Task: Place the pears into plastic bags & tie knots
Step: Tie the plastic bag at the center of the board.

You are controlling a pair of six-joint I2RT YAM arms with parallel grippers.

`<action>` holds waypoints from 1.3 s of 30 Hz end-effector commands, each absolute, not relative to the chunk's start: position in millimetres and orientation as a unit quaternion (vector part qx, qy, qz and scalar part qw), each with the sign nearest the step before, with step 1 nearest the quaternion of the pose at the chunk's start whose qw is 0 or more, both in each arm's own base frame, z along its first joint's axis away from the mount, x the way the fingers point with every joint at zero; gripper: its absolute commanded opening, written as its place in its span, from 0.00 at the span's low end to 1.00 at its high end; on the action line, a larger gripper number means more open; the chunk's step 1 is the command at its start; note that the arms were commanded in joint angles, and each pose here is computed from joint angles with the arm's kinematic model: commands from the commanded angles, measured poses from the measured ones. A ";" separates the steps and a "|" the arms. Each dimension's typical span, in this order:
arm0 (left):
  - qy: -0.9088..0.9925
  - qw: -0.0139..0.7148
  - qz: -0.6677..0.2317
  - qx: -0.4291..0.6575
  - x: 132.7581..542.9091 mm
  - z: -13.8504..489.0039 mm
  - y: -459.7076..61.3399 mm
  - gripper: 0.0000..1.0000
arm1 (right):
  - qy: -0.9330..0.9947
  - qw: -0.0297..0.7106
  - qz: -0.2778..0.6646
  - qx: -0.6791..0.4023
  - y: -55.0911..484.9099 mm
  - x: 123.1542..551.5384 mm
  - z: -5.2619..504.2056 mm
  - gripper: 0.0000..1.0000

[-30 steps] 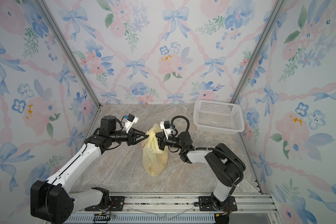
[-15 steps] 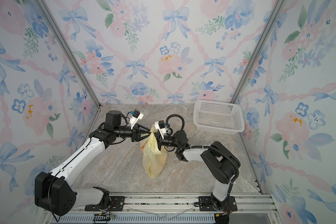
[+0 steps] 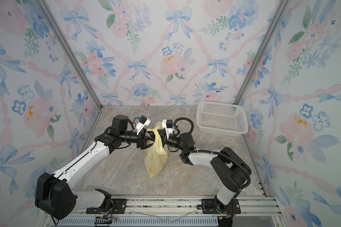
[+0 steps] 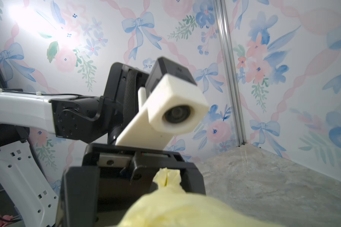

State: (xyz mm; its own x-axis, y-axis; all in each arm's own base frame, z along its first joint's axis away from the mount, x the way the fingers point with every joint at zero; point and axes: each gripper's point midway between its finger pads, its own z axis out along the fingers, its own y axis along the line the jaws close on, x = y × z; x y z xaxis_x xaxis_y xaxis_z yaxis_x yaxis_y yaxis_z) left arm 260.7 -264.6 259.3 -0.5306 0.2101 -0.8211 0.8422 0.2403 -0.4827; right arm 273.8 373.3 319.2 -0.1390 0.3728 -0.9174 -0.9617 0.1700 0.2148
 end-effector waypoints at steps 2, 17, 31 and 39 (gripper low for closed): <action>0.715 0.284 -0.516 0.377 240.1 247.2 -267.0 0.79 | 0.439 0.648 0.562 -0.268 358.3 271.0 369.2 0.01; 0.725 0.411 -0.444 0.328 264.0 293.9 -211.6 0.74 | 0.449 0.625 0.571 -0.284 354.7 261.7 354.5 0.01; 0.704 0.415 -0.488 0.306 268.3 339.1 -217.2 0.63 | 0.445 0.596 0.588 -0.318 361.3 253.3 345.6 0.01; 0.698 0.393 -0.515 0.306 267.0 337.4 -225.9 0.29 | 0.442 0.589 0.594 -0.325 364.1 250.1 346.0 0.01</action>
State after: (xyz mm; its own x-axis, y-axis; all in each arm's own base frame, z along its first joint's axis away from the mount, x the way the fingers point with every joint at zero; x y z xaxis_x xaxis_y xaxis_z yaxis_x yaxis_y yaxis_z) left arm 269.1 -220.3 332.5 -0.5046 0.0188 -0.8632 0.8201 0.3231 -0.4723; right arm 256.0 368.2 327.2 -0.1383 0.3652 -0.9206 -0.9756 0.1097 0.1901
